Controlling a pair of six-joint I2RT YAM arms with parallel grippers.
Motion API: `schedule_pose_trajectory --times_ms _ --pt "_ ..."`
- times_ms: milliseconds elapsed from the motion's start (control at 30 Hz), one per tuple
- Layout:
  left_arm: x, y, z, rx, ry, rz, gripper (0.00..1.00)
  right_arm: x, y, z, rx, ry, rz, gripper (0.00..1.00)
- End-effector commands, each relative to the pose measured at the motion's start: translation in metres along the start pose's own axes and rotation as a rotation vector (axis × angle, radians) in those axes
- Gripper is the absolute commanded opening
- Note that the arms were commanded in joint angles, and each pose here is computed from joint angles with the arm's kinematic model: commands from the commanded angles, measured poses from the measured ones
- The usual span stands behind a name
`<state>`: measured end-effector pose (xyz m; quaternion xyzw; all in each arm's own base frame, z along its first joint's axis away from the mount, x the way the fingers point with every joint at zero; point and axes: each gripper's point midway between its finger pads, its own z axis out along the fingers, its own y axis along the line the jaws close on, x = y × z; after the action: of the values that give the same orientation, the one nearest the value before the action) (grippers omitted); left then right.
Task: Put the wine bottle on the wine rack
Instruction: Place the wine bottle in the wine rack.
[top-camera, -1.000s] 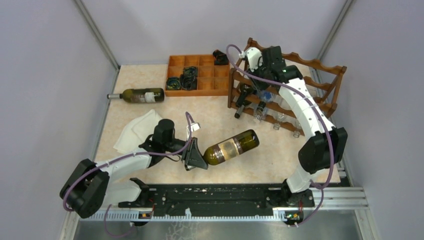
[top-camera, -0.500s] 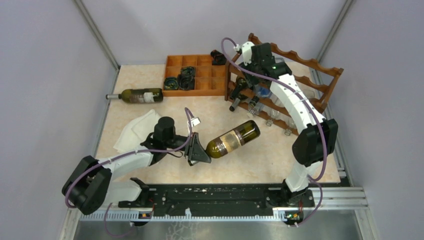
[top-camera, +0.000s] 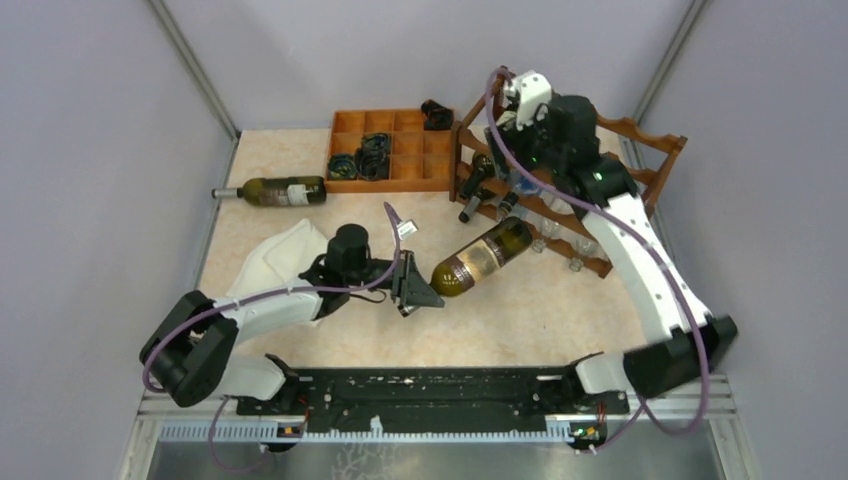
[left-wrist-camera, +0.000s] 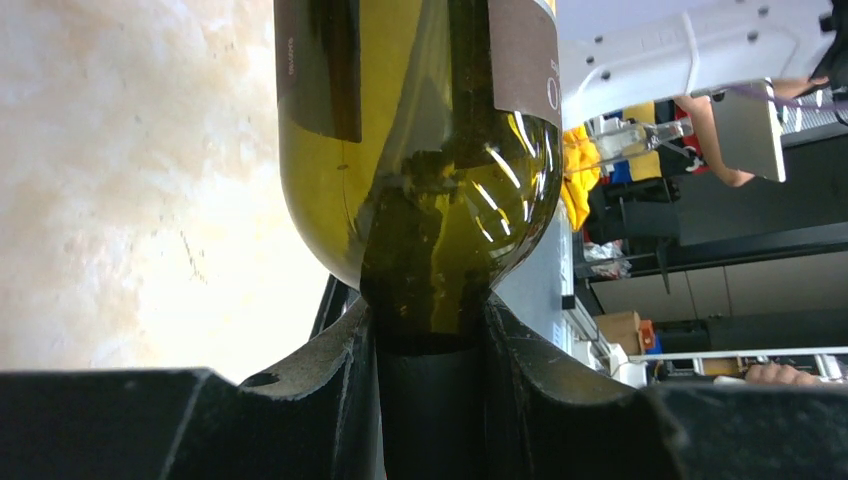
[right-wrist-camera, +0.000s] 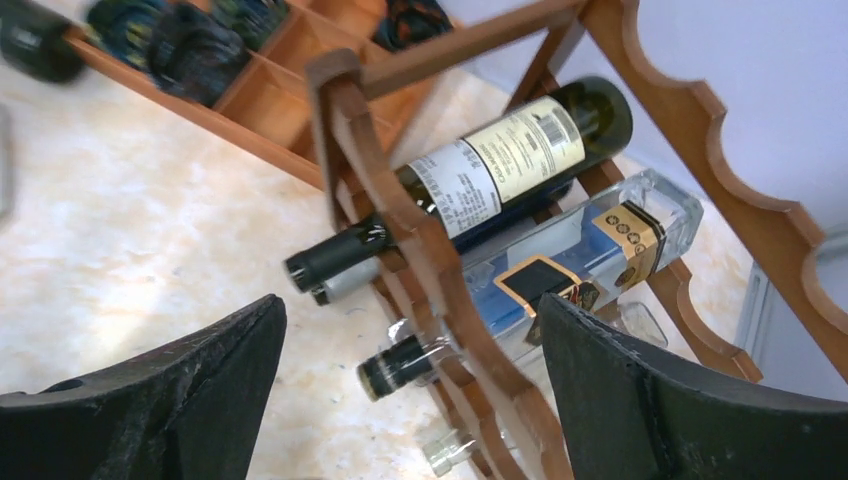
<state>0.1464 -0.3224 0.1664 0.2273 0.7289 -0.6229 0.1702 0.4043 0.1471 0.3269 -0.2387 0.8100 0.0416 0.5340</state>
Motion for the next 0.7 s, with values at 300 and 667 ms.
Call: schedule_pose_trajectory --times_ms 300,667 --pt "-0.065 -0.031 0.074 -0.019 -0.141 0.188 0.00 -0.044 0.026 -0.148 -0.140 -0.437 0.109 0.98" --pt "-0.087 -0.016 0.108 -0.129 -0.154 0.176 0.00 -0.042 0.020 -0.168 -0.095 -0.537 0.193 0.98"
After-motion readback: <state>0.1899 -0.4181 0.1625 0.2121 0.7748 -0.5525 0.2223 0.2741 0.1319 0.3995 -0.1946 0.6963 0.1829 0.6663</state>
